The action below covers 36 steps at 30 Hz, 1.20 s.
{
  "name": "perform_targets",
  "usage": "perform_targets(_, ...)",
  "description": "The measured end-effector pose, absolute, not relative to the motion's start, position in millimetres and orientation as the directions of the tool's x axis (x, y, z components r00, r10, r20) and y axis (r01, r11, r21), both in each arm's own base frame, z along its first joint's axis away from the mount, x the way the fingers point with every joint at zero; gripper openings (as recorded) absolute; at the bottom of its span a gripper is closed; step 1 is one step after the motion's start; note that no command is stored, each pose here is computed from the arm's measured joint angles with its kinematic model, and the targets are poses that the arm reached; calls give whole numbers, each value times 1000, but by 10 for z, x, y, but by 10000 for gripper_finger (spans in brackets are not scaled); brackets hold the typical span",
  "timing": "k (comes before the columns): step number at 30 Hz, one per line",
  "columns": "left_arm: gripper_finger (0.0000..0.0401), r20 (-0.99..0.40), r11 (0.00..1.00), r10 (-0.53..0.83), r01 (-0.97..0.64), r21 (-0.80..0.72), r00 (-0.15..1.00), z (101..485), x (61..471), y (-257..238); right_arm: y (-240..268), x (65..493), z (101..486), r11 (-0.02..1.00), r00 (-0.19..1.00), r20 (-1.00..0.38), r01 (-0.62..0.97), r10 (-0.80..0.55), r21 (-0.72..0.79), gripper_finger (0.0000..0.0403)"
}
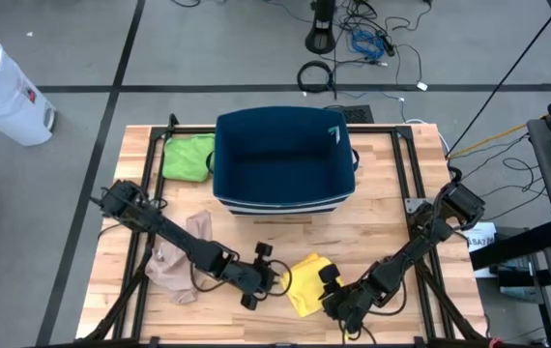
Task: Fold towel
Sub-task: Fold the yellow towel
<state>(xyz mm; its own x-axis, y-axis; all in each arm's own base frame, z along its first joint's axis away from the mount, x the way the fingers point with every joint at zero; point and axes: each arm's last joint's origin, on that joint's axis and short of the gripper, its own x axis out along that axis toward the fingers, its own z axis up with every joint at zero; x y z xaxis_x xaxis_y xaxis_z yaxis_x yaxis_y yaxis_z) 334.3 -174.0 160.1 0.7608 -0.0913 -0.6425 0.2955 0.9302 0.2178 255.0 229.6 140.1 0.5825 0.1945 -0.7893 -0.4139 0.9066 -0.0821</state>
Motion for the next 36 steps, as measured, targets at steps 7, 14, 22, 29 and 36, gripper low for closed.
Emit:
perform_targets(7,99,-592,925,-122,308,224,797,1652,3359,-1801,2308,2589,1186,907,556,-816,-407,155,-105,146)
perform_targets(14,99,-596,921,-128,317,225,793,1648,3342,-1827,2321,2612,1231,914,587,-788,-397,184,-83,26)
perform_targets(22,99,-612,921,-114,315,231,782,1632,3350,-1785,2414,2577,2018,803,656,-519,-587,547,104,3)
perform_targets(29,99,-617,924,-103,305,232,780,1627,3367,-1743,2100,2396,2532,853,716,-492,-509,495,118,1)
perform_targets(36,99,-619,924,-101,304,232,779,1625,3369,-1737,1869,2365,2373,935,704,-668,-353,243,-32,1)
